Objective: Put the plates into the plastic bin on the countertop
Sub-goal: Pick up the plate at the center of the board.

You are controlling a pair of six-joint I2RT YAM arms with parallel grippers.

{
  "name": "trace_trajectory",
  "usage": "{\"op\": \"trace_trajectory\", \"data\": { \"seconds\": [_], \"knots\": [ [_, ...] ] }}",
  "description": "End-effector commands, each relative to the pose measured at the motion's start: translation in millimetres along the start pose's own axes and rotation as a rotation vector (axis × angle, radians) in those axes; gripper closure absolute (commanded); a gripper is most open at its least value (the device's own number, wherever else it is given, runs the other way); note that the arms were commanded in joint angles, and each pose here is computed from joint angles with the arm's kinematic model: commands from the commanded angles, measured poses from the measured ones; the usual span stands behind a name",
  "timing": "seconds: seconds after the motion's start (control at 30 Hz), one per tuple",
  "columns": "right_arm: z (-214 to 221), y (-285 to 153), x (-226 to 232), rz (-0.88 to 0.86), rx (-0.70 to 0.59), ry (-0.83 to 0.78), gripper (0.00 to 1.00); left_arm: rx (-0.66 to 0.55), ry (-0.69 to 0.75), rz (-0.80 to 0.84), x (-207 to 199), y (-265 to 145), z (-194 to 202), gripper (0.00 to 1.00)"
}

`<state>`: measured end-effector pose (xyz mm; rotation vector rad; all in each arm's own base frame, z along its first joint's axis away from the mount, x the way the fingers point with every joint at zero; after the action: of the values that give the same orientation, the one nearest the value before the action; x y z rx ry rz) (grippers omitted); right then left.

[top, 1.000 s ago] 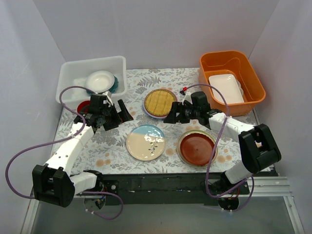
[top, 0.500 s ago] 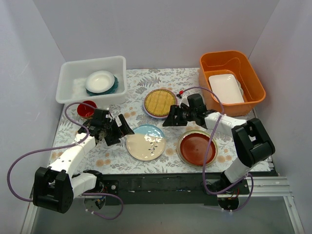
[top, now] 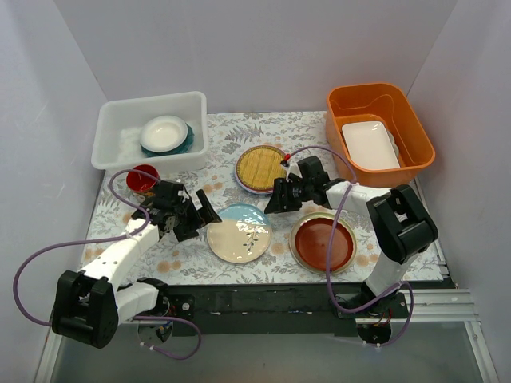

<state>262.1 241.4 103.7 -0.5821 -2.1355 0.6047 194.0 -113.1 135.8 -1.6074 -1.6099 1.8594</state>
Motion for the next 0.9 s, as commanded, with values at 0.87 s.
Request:
{"op": "trace_trajectory", "data": {
  "seconds": [0.87],
  "knots": [
    [0.1, 19.6, 2.1, -0.001, 0.098, -0.034, 0.63, -0.002, -0.095, -0.094, 30.2, 28.3, 26.9, 0.03]
  ]
}}
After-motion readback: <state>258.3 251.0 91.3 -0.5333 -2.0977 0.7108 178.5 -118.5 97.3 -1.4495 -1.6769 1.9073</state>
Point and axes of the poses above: each gripper's point midway between its finger pads, its own y axis out along the fingers, its own x axis along the line the jaws close on, z = x × y, the point moved 7 cm from there along -y, back along the fingers, and after that the axes turned 10 degrees about -y, right-handed, at the moved point
